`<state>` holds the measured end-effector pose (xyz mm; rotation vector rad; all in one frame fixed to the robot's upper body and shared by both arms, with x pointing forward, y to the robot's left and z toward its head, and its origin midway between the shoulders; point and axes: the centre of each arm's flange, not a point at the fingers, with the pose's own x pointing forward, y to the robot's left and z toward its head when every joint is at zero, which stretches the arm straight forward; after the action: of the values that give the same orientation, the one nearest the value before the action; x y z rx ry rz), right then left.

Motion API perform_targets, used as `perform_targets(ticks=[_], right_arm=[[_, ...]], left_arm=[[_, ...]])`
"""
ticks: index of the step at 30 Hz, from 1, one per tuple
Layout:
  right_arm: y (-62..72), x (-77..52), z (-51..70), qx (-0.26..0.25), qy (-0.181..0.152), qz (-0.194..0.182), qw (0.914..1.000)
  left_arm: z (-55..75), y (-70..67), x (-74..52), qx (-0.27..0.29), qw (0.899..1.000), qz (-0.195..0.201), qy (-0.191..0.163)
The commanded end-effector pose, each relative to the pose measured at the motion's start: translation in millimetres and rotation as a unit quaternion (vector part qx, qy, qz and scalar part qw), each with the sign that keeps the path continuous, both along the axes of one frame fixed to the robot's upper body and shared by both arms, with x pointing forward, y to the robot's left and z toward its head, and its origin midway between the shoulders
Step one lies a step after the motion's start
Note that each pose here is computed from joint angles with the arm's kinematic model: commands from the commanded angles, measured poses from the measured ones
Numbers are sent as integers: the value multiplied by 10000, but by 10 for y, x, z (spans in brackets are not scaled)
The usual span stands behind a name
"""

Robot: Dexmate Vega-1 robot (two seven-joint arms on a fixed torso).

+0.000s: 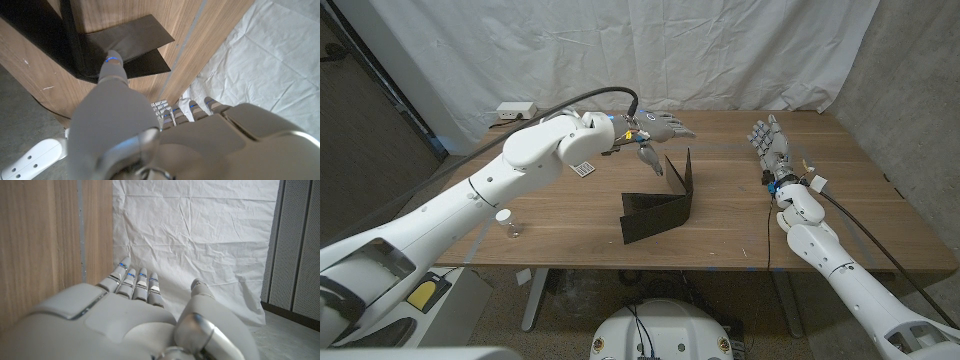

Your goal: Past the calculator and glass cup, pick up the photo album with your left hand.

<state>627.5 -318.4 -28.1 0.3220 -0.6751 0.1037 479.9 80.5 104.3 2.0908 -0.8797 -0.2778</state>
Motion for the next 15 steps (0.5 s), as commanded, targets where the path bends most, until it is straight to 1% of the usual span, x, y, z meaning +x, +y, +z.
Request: perform_targets(ticks=[1,4,6,8,13,15], right_arm=[[5,-3,-24,50,0,-5,10000],[3,-3,-27,59,5,-12,10000],[2,-3,-30,72,8,-15,10000],[0,-2,-32,75,13,-20,10000],[-6,0,-34,90,22,-27,10000],[-8,0,-35,99,14,-23,9999]], left_arm=[[-21,-98,62,221,9998,20,8],[-25,-109,83,257,9997,45,-9],[-25,-109,104,229,9997,7,47],[-41,-124,112,259,9997,2,15],[-64,-153,138,314,9995,-10,96],[-76,-173,152,377,9993,8,70]])
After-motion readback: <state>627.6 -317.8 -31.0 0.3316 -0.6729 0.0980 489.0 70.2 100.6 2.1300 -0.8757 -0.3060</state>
